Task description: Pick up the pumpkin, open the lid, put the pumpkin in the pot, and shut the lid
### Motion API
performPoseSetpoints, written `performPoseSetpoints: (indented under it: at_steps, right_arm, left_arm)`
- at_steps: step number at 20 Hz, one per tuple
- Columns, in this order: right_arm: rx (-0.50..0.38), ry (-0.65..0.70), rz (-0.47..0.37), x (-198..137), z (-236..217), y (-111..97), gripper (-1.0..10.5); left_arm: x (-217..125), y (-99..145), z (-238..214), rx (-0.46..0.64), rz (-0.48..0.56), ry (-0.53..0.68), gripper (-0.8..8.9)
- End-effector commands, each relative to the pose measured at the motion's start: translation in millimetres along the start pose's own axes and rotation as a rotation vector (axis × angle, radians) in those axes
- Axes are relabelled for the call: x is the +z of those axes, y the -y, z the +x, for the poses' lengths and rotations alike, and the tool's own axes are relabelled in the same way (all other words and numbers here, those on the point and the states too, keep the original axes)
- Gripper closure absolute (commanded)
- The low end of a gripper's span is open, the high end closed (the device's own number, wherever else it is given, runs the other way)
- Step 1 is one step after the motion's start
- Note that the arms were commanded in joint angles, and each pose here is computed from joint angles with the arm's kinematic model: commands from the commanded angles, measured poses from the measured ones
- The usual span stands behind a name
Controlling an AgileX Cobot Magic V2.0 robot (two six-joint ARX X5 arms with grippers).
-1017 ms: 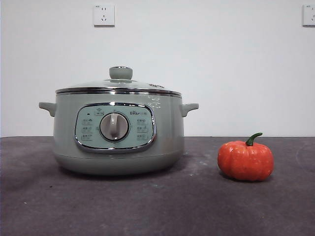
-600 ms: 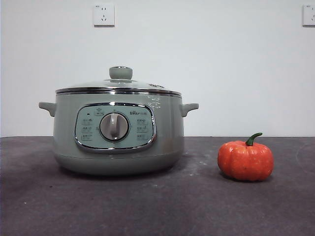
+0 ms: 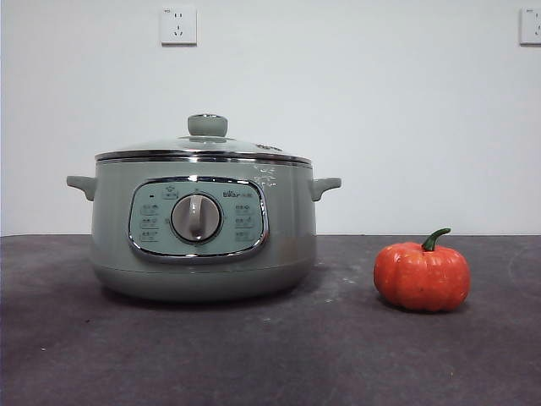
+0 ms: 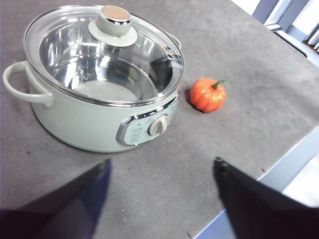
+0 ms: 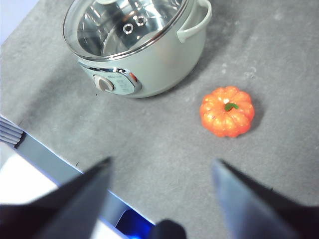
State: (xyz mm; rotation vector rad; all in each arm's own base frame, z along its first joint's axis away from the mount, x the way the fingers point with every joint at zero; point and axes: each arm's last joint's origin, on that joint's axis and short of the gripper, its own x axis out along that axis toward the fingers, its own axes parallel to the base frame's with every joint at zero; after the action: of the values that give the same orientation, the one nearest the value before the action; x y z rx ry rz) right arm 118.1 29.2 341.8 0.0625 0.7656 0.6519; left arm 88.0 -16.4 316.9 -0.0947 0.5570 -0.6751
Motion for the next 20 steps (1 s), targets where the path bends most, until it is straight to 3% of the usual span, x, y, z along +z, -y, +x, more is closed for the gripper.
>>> performPoseSetpoints:
  at_steps: [1, 5, 12, 20]
  right_arm:
    - [0.014, -0.018, 0.004, 3, 5, 1, 1.9]
    - [0.038, -0.078, -0.008, 14, 29, 6, 1.9]
    - [-0.092, -0.228, -0.063, 34, 108, 25, 1.9]
    - [-0.205, -0.341, -0.12, 32, 196, 42, 1.9]
  left_arm:
    - [1, 1, -1, -0.002, 0.005, 0.008, 0.24]
    - [1, 1, -1, -0.002, 0.005, 0.009, 0.24]
    - [1, 1, -1, -0.002, 0.005, 0.009, 0.24]
    - [1, 1, -1, -0.003, 0.005, 0.009, 0.24]
